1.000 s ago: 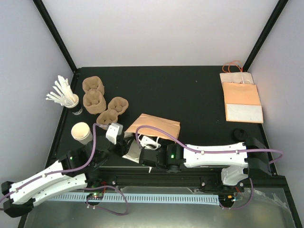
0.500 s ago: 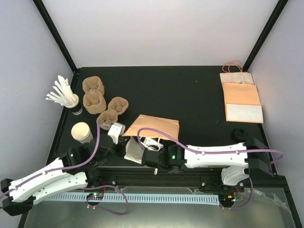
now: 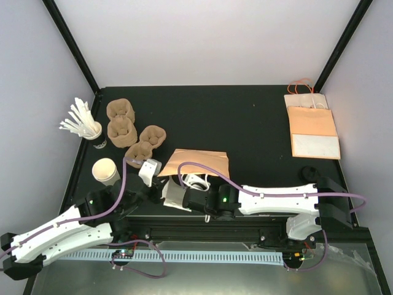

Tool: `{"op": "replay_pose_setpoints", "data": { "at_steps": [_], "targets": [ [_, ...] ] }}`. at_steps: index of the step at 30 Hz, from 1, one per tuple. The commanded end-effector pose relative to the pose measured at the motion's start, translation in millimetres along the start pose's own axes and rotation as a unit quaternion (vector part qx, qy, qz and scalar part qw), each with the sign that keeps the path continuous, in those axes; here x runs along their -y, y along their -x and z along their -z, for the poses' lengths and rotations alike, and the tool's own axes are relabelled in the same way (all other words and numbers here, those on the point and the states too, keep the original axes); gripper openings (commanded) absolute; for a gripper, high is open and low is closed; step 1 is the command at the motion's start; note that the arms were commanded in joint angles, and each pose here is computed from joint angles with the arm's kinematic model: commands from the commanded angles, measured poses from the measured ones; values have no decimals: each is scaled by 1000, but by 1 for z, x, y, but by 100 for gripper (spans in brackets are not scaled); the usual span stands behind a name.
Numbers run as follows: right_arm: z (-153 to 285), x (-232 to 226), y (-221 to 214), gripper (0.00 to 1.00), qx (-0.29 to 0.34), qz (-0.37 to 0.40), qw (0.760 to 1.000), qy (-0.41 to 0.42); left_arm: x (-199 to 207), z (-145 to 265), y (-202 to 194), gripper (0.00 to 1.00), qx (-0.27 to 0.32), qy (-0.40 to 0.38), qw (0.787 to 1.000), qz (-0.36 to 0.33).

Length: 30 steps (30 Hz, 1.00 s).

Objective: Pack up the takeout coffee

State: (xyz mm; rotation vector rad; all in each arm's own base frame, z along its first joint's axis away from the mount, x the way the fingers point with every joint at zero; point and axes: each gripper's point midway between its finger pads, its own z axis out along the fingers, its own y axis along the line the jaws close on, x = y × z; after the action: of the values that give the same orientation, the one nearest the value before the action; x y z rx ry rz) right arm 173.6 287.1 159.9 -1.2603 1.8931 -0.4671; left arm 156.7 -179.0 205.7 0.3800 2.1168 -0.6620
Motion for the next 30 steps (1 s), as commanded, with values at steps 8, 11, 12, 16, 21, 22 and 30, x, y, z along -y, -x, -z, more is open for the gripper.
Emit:
{"op": "replay_pose_setpoints", "data": {
  "at_steps": [8,11,12,16,21,22,30],
  "targets": [
    [-17,13,-9,1,-17,-4,999,-32,11,3,6,2,10,-31,999,-1],
    [-18,12,-13,1,-21,-2,999,-32,13,3,7,1,11,-33,999,1],
    [-17,13,-14,1,-23,-2,999,-33,13,3,7,2,11,-33,999,1],
    [-14,18,-17,1,-32,1,999,-39,14,2,9,2,11,-33,999,1],
    [-3,23,-8,1,-14,-12,1000,-18,15,0,10,1,8,-30,1000,0],
    [-2,25,-9,1,-13,-13,1000,-18,16,-1,11,2,7,-30,1000,-1],
    [-1,25,-17,5,-44,8,999,-16,18,-3,13,1,6,-30,1000,-5]
  ]
}}
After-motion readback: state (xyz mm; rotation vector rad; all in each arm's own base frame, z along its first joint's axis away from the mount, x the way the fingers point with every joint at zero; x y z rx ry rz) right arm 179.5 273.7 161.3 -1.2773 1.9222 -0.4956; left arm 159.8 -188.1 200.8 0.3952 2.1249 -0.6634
